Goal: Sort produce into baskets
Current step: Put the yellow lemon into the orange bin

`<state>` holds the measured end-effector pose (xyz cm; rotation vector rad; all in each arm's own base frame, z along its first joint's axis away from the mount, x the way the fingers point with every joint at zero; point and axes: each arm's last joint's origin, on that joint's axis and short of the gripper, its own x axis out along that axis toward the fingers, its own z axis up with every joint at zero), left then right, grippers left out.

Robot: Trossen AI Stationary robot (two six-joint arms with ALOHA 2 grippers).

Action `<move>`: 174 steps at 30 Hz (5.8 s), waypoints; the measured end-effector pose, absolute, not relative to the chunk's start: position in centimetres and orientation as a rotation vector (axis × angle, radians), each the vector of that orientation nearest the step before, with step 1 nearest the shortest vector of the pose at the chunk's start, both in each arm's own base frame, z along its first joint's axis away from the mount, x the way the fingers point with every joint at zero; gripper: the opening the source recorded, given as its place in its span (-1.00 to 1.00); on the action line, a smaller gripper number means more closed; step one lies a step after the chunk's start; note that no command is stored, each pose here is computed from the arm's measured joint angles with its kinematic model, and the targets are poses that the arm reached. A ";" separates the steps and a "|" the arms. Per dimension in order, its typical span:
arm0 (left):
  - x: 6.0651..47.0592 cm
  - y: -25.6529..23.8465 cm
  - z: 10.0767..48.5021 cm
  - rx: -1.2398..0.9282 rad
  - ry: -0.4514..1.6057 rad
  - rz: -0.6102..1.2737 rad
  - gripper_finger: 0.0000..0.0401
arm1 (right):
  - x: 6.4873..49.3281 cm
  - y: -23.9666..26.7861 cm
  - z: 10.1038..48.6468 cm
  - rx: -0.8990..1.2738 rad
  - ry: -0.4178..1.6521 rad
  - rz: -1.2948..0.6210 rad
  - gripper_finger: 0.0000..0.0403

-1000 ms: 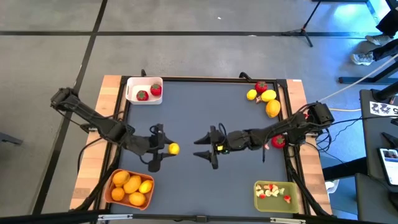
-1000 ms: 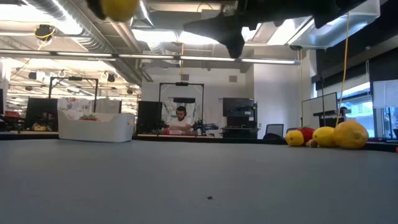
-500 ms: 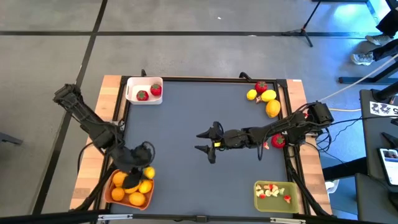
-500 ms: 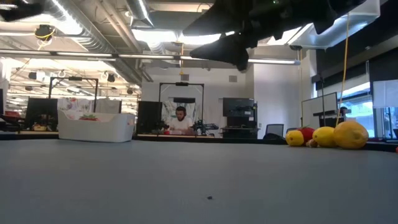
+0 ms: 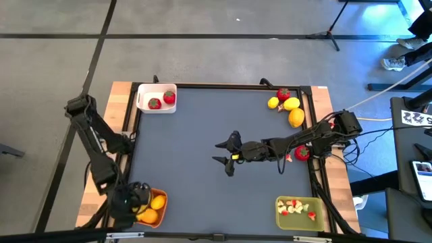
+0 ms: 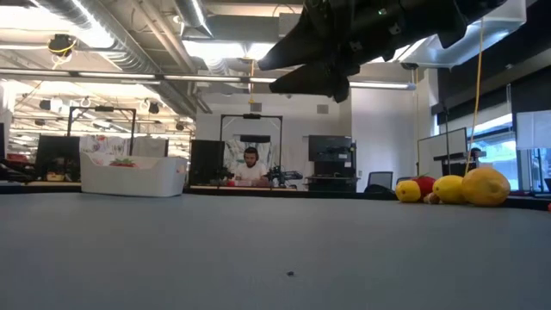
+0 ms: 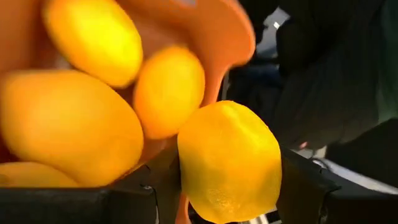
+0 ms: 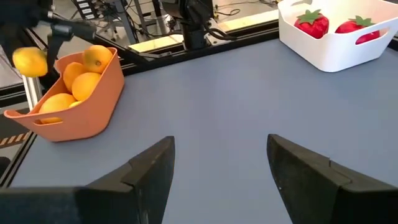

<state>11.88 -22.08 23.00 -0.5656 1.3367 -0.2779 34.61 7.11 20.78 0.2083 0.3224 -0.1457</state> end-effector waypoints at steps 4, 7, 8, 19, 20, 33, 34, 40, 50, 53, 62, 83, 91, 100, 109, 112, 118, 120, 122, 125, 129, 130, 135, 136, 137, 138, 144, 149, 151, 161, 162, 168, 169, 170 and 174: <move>11.4 -23.5 21.1 -0.491 1.390 -0.260 -0.03 | 34.6 7.1 20.8 0.208 0.322 -0.146 0.26; 11.4 -23.9 20.1 -0.455 1.416 -0.233 -0.02 | 34.6 7.1 20.8 0.208 0.322 -0.146 0.25; 11.4 -24.0 19.8 -0.446 1.422 -0.222 -0.01 | 34.6 7.1 20.8 0.208 0.322 -0.146 0.26; 11.3 -23.9 19.4 -0.407 1.477 -0.227 0.22 | 34.6 7.1 20.8 0.231 0.320 -0.150 0.25; 11.4 -23.9 19.4 -0.401 1.483 -0.244 0.24 | 34.6 7.1 20.8 0.233 0.320 -0.150 0.26; 12.3 -18.7 23.3 -0.469 1.510 -0.256 0.28 | 34.6 7.1 20.8 0.236 0.319 -0.151 0.26; 12.3 -18.1 23.7 -0.471 1.480 -0.241 0.28 | 34.6 7.1 20.8 0.236 0.319 -0.151 0.26; 13.2 -15.4 25.9 -0.432 1.176 -0.158 0.28 | 34.6 7.1 20.8 0.236 0.318 -0.150 0.26; 15.4 -11.6 26.8 -0.262 0.826 0.191 0.28 | 34.3 4.4 21.8 0.091 0.341 -0.208 0.25; 15.9 -11.0 26.7 -0.236 0.799 0.242 0.28 | 33.4 2.4 22.4 0.053 0.406 -0.262 0.25; 17.8 -7.8 26.7 0.053 0.780 0.360 0.28 | 27.1 -2.3 25.8 0.248 0.600 -0.543 0.25; 20.4 -7.7 25.1 -0.036 0.770 0.484 0.28 | 18.8 -15.7 23.0 0.545 0.925 -1.159 0.25; 20.5 -7.7 25.0 -0.053 0.768 0.495 0.28 | 19.1 -18.9 19.0 0.636 1.043 -1.175 0.25; 20.5 -7.7 25.0 -0.032 0.773 0.487 0.28 | 20.3 -20.0 16.4 0.655 1.060 -1.196 0.25; 20.7 -7.2 25.0 0.026 0.782 0.495 0.28 | 20.9 -20.6 15.3 0.614 1.063 -1.209 0.26; 20.8 -7.0 25.0 0.030 0.784 0.504 0.28 | 21.0 -20.8 15.3 0.610 1.032 -1.207 0.25; 20.8 -6.9 25.0 0.051 0.791 0.499 0.28 | 21.2 -20.9 14.8 0.606 1.039 -1.208 0.01; 20.8 -6.9 25.0 0.060 0.795 0.491 0.28 | 21.3 -20.8 14.8 0.610 1.041 -1.197 -0.08; 20.8 -6.9 25.0 0.067 0.799 0.485 0.28 | 21.4 -20.7 14.8 0.607 1.043 -1.185 -0.14; 20.8 -6.9 25.0 0.063 0.799 0.485 0.28 | 21.9 -20.2 14.9 0.574 1.054 -1.159 -0.16; 20.8 -6.9 25.0 0.050 0.797 0.490 0.28 | 23.2 -18.8 15.2 0.548 1.039 -1.075 -0.15; 20.8 -6.9 25.0 0.042 0.795 0.493 0.28 | 23.6 -18.3 15.3 0.544 1.035 -1.044 -0.15; 20.8 -6.9 25.0 -0.014 0.779 0.516 0.28 | 26.7 -14.9 16.5 0.533 0.922 -0.808 -0.15; 20.8 -6.9 25.0 -0.026 0.776 0.521 0.28 | 27.5 -14.0 16.8 0.525 0.888 -0.753 -0.14; 20.8 -6.9 25.0 -0.038 0.772 0.526 0.28 | 28.2 -13.2 17.1 0.517 0.858 -0.706 -0.14; 20.8 -6.9 25.0 -0.051 0.769 0.531 0.28 | 28.9 -12.3 17.2 0.507 0.831 -0.652 -0.14; 21.0 -7.0 25.1 -0.126 0.747 0.523 0.28 | 32.6 -6.2 18.9 0.396 0.662 -0.237 -0.14; 21.6 -7.3 25.4 -0.187 0.715 0.471 0.28 | 34.2 -1.4 20.4 0.310 0.502 -0.016 -0.13; 21.9 -7.4 25.6 -0.200 0.685 0.448 0.28 | 34.5 0.0 21.0 0.280 0.442 0.039 -0.13; 24.1 -7.9 27.1 -0.248 0.509 0.296 0.28 | 35.0 4.0 22.9 0.190 0.242 0.137 -0.13; 24.4 -7.8 27.1 -0.252 0.498 0.291 0.28 | 35.0 4.1 23.0 0.183 0.229 0.145 -0.13; 25.7 -7.7 27.2 -0.265 0.444 0.243 0.28 | 35.0 4.6 23.4 0.170 0.189 0.173 -0.13; 26.0 -7.7 27.2 -0.260 0.432 0.240 0.28 | 35.0 4.7 23.5 0.168 0.182 0.176 -0.13; 26.2 -7.7 27.1 -0.257 0.422 0.239 0.28 | 35.0 4.7 23.6 0.166 0.169 0.182 -0.13; 27.0 -7.5 27.0 -0.261 0.409 0.200 0.28 | 34.9 5.6 23.7 0.119 0.145 0.214 -0.13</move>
